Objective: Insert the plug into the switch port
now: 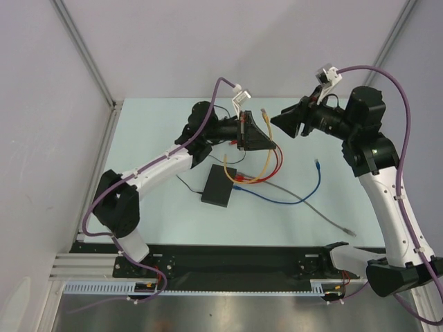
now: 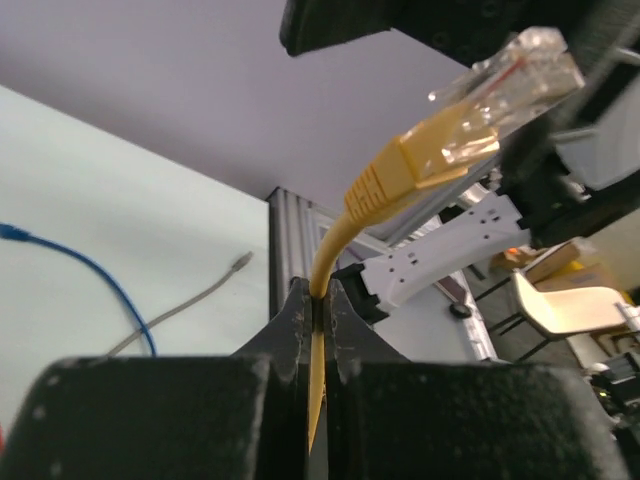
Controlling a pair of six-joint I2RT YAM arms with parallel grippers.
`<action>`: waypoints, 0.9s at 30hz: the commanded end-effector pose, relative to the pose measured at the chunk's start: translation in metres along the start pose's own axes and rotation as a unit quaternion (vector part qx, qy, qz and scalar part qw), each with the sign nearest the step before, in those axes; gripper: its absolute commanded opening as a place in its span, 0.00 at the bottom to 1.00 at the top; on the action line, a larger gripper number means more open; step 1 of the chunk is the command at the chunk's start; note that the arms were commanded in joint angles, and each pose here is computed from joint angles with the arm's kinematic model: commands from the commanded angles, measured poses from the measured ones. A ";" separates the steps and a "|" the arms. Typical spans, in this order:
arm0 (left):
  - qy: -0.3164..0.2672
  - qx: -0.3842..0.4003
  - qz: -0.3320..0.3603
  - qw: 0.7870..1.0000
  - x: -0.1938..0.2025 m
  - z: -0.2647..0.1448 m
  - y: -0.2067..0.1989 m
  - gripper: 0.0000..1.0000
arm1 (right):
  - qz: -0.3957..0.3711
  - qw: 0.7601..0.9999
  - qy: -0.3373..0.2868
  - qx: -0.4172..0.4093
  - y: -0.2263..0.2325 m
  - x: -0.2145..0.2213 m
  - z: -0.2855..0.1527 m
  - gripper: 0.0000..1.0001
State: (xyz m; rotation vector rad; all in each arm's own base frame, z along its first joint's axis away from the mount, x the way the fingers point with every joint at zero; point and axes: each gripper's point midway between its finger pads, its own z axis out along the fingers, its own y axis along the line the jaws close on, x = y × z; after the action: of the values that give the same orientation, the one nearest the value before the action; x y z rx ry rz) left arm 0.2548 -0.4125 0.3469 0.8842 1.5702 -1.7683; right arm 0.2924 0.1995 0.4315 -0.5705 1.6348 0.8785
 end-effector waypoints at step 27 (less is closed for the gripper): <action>-0.008 0.216 0.016 0.976 -0.007 -0.017 -0.096 0.00 | 0.003 0.982 -0.019 -0.189 0.065 -0.019 -0.002 0.44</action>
State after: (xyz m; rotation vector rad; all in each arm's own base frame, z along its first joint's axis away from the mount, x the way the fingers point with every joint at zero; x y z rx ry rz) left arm 0.1988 -0.3929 0.3860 0.9966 1.3291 -2.1541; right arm 0.2597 0.2304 0.4389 -0.7570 1.5314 1.1655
